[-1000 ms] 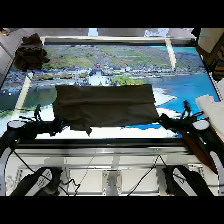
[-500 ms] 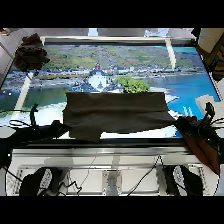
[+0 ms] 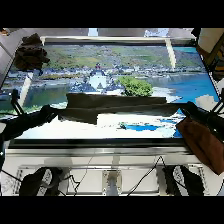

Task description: Fold the shirts.

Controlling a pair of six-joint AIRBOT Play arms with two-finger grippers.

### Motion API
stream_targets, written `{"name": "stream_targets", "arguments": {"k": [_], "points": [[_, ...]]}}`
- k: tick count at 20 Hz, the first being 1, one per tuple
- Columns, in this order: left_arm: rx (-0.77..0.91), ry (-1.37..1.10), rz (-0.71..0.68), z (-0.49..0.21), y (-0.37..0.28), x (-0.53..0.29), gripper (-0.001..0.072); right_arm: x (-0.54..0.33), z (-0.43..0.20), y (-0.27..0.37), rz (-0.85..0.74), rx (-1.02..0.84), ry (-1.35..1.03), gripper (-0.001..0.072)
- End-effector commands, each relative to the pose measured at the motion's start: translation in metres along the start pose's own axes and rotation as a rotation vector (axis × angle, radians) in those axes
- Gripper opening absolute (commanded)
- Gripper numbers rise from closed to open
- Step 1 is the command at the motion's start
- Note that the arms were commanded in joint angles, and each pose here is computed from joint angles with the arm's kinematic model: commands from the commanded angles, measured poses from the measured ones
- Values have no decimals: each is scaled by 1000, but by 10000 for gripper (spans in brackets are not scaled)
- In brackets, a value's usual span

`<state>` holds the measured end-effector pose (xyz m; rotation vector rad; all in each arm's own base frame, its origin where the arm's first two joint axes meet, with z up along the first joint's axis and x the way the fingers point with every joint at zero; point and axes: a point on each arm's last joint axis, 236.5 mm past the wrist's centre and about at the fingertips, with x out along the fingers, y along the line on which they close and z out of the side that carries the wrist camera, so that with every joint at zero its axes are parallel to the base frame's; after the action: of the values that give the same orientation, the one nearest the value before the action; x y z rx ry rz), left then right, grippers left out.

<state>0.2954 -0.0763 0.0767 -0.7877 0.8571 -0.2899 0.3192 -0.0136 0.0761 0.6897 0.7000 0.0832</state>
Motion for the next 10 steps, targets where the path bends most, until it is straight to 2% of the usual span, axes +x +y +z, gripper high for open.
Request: {"name": "stream_targets", "arguments": {"k": [1,5,10], "points": [[62,15,13,15,-3,29,6,31,5,13,31,-16,7,26],[183,46,88,36,-5,98,6,88,-11,9,-8,-32,49,26],[174,5,227,94,33,150,6,123,15,-31,-118,-57,60,26]]}}
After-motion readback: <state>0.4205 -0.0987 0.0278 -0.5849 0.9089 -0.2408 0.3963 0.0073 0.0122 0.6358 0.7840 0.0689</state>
